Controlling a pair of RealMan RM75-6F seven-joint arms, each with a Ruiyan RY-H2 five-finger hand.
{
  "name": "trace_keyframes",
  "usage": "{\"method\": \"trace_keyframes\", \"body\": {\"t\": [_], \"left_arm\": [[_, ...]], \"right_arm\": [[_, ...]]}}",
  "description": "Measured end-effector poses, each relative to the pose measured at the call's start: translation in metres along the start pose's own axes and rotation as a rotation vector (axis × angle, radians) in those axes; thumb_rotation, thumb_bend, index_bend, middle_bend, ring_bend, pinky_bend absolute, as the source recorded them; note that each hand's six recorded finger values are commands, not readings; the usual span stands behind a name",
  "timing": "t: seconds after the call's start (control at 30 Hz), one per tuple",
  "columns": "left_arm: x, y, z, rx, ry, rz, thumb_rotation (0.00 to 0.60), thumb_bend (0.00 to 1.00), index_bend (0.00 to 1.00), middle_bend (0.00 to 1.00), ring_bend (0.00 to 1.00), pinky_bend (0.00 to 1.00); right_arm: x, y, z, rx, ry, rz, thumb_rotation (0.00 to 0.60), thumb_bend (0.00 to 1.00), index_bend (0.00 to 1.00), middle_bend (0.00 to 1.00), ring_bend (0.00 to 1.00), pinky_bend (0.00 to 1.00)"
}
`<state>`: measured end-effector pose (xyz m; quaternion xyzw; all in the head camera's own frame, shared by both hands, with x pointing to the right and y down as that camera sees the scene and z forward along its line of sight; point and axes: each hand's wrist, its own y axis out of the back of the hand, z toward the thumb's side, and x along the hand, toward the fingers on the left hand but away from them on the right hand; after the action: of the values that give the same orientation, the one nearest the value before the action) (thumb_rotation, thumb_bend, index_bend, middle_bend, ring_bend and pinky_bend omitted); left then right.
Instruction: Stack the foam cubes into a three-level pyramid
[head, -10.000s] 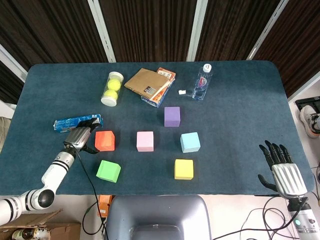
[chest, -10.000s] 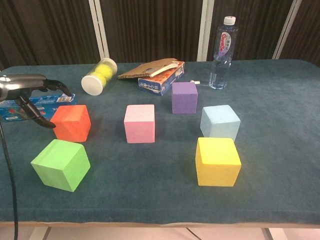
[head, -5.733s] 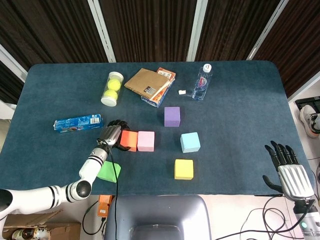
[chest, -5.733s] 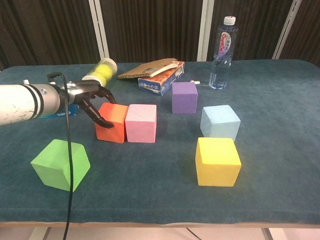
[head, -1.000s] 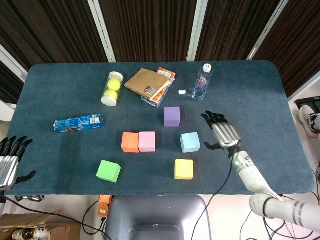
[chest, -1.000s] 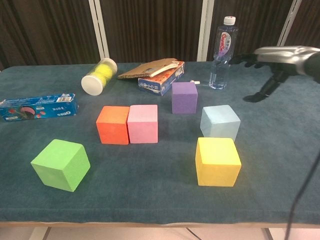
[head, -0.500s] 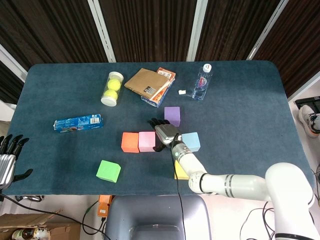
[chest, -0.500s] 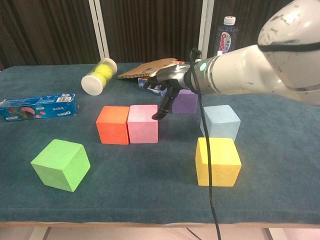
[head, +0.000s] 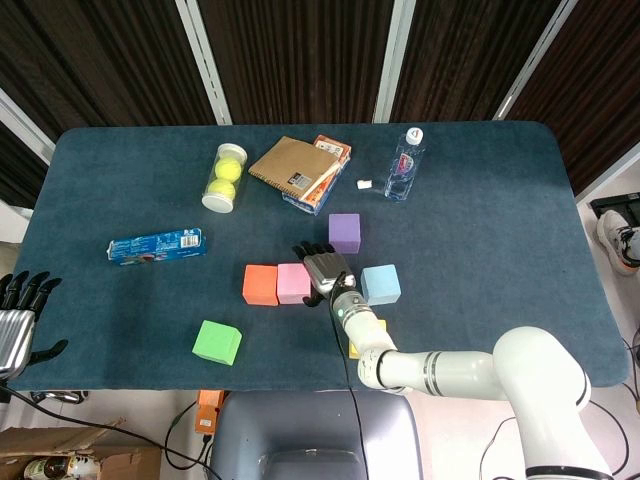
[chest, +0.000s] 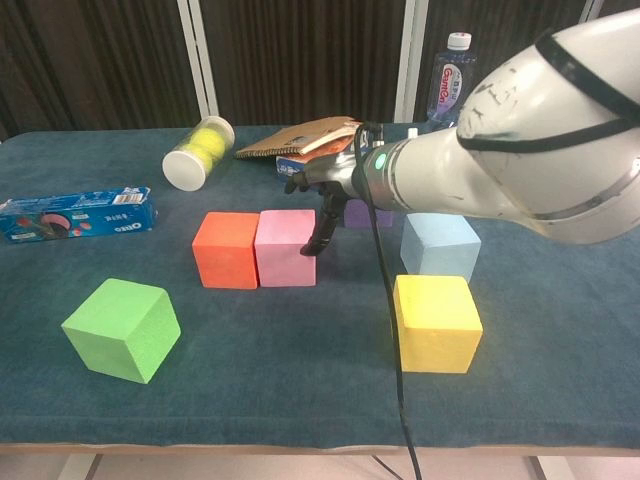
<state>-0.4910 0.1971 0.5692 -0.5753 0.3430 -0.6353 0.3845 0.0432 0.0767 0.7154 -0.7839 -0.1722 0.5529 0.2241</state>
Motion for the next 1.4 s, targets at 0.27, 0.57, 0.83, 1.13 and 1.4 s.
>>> {"method": "trace_keyframes", "body": {"t": [0.27, 0.57, 0.83, 1.13, 1.4], "left_arm": [[0.000, -0.003, -0.002, 0.001, 0.004, -0.014, 0.600, 0.01, 0.19, 0.11, 0.03, 0.05], [-0.001, -0.003, -0.003, -0.003, 0.004, -0.020, 0.600, 0.01, 0.19, 0.11, 0.03, 0.05], [-0.002, -0.003, -0.003, -0.021, 0.001, -0.028, 0.600, 0.01, 0.19, 0.11, 0.03, 0.05], [-0.002, -0.003, -0.001, -0.021, -0.005, -0.032, 0.600, 0.01, 0.19, 0.11, 0.03, 0.05], [-0.003, -0.003, -0.002, -0.022, -0.005, -0.035, 0.600, 0.01, 0.19, 0.11, 0.03, 0.05]], "right_arm": [[-0.007, -0.004, 0.004, -0.021, -0.006, -0.005, 0.600, 0.21, 0.23, 0.00, 0.00, 0.00], [-0.010, -0.006, 0.006, -0.033, -0.014, -0.009, 0.600, 0.21, 0.33, 0.00, 0.00, 0.00], [-0.009, -0.003, 0.005, -0.062, -0.037, -0.031, 0.600, 0.20, 0.44, 0.00, 0.00, 0.00], [0.000, -0.002, 0.003, -0.088, -0.049, -0.003, 0.600, 0.20, 0.44, 0.00, 0.00, 0.00], [0.002, -0.004, 0.004, -0.071, -0.064, 0.007, 0.600, 0.21, 0.44, 0.00, 0.00, 0.00]]}}
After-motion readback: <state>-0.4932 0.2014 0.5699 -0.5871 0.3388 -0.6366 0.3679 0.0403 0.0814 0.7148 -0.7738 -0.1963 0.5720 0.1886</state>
